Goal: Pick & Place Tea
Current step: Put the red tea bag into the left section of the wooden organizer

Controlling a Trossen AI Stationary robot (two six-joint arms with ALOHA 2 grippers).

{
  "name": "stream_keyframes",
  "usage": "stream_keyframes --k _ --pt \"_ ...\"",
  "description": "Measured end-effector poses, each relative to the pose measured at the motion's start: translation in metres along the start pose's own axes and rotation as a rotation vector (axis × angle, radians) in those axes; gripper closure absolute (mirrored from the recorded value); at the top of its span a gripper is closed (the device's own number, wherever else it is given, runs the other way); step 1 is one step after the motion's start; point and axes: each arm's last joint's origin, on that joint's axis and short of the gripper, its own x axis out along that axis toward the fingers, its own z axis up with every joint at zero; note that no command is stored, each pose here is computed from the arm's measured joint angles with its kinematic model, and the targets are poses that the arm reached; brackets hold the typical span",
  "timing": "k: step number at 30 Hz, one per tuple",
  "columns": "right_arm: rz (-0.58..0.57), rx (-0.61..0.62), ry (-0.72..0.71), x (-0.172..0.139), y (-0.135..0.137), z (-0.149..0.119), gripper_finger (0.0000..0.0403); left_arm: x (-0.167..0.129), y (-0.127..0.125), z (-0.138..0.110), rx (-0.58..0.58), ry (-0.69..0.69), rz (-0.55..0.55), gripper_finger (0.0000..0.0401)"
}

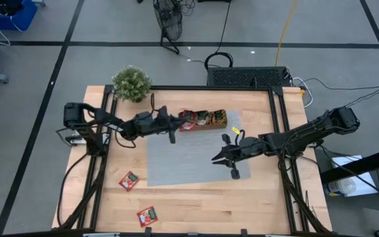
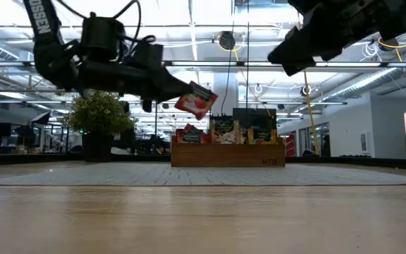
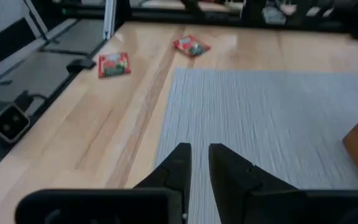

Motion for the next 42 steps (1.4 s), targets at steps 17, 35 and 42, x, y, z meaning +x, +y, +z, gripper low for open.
stream_keyframes --k 17,35,42 --pt "-0.022 -0.060 -0.129 -0.001 0.000 0.012 0.0360 0.008 0.025 -0.039 0.253 -0.052 -0.010 0.0401" --pt "-0.106 -0.102 -0.185 -0.003 -0.004 0.003 0.0360 0.008 0.035 -0.040 0.398 -0.028 0.023 0.0395" --pt "-0.108 -0.117 -0.183 -0.002 -0.004 0.002 0.0360 0.008 0.040 -0.042 0.392 -0.002 0.042 0.0399"
